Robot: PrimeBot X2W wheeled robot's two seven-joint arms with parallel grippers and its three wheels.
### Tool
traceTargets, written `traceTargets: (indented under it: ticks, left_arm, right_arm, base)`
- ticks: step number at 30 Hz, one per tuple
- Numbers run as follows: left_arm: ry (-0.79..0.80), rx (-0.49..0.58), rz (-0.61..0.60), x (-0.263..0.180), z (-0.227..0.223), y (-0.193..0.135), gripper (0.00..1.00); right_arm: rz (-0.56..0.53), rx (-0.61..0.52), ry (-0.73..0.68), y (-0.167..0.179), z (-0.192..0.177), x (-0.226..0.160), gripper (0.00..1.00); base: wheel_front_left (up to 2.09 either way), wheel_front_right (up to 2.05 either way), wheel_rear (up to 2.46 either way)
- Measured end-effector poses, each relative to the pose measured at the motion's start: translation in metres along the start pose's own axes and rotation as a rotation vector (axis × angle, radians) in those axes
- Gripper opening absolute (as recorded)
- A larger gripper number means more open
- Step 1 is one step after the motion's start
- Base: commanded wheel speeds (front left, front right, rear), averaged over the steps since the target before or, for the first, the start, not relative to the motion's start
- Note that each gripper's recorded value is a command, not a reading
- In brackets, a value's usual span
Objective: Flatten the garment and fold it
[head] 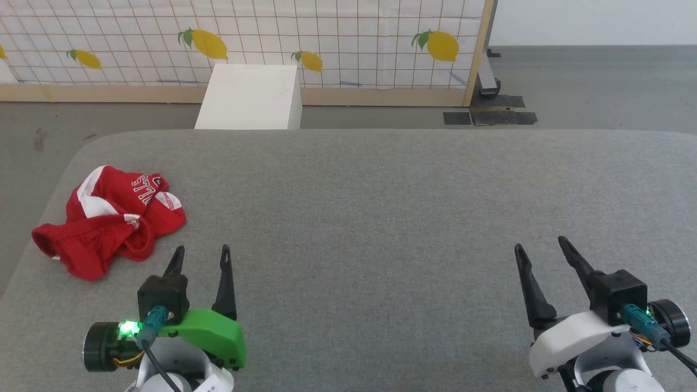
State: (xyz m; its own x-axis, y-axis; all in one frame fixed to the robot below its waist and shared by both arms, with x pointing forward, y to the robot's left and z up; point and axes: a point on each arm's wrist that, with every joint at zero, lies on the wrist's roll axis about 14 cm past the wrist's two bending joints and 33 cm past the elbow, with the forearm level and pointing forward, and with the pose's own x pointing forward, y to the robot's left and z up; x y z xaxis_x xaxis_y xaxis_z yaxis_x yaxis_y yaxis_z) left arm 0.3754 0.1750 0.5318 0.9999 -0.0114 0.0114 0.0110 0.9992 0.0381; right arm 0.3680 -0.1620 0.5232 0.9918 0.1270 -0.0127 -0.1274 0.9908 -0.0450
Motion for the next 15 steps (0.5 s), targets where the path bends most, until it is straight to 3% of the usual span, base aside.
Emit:
traceTargets:
  ticks: [15]
  left_arm:
    - [0.001,-0.001,-0.003,-0.0002,-0.0003,-0.0008,1.0]
  right_arm:
    - [0.002,0.0,0.0,0.0007,-0.0001,0.0003,1.0]
  base:
    - [0.0,0.0,0.0]
